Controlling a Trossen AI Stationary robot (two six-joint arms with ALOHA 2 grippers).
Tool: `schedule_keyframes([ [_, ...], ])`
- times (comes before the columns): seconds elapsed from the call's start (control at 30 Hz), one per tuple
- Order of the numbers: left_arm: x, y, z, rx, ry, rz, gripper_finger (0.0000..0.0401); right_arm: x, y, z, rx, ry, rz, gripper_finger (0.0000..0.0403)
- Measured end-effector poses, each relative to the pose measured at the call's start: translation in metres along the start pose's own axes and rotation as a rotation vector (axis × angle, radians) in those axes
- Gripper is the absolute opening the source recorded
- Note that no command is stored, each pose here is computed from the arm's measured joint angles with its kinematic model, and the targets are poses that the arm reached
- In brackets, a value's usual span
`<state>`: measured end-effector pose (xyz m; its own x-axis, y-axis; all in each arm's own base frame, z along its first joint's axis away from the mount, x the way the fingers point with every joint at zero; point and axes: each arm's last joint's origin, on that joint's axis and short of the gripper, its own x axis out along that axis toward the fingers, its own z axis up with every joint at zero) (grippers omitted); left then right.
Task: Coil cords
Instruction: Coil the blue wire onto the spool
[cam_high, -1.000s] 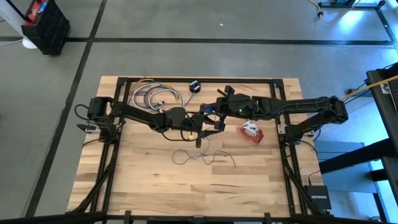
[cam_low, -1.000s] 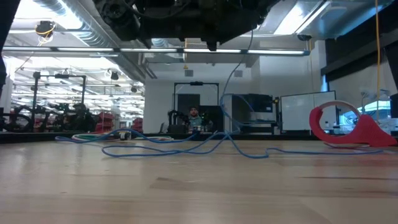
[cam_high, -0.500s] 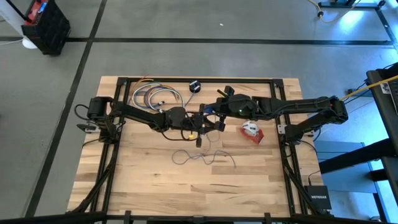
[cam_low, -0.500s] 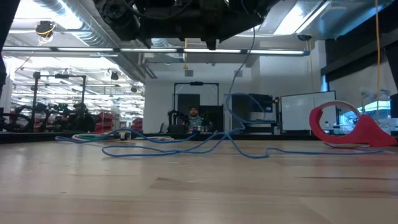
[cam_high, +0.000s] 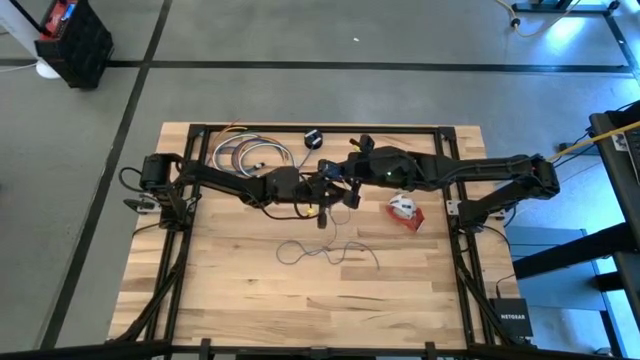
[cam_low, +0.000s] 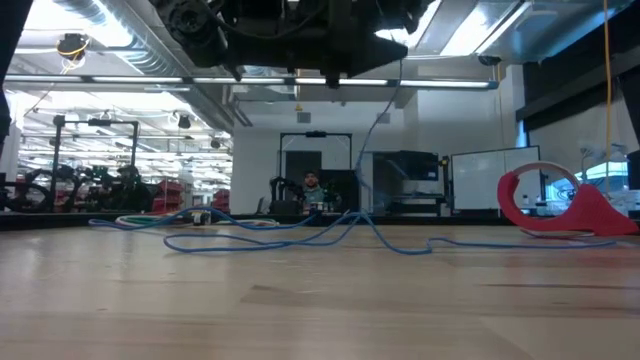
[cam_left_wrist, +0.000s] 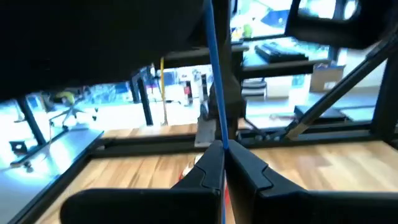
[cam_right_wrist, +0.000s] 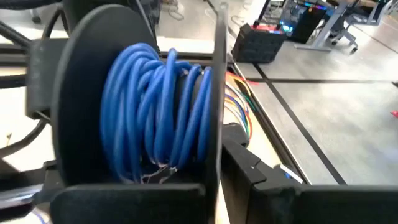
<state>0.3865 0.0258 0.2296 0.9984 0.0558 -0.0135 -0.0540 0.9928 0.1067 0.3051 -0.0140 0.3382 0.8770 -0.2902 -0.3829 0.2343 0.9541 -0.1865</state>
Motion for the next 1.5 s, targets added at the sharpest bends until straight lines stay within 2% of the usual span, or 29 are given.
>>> schedule_keyframes([
  [0.23, -0.005, 0.010, -0.006, 0.037, 0.141, 0.070, 0.0001, -0.025, -0.006, 0.008, -0.038, 0.051, -0.013, 0.0019],
  [0.57, -0.024, 0.017, 0.014, 0.084, 0.228, 0.133, 0.0001, -0.039, 0.004, 0.000, -0.075, 0.156, -0.027, 0.0019],
  [0.87, -0.051, 0.018, 0.033, 0.093, 0.357, 0.145, 0.0001, -0.041, 0.002, -0.009, -0.093, 0.241, -0.128, 0.0019],
  [1.2, -0.073, 0.021, 0.062, 0.041, 0.300, 0.178, 0.0000, -0.018, 0.010, -0.029, -0.118, 0.288, -0.160, 0.0019],
  [1.5, -0.076, 0.019, 0.067, -0.039, 0.277, 0.184, 0.0000, 0.011, 0.015, -0.040, -0.101, 0.240, -0.232, 0.0019],
])
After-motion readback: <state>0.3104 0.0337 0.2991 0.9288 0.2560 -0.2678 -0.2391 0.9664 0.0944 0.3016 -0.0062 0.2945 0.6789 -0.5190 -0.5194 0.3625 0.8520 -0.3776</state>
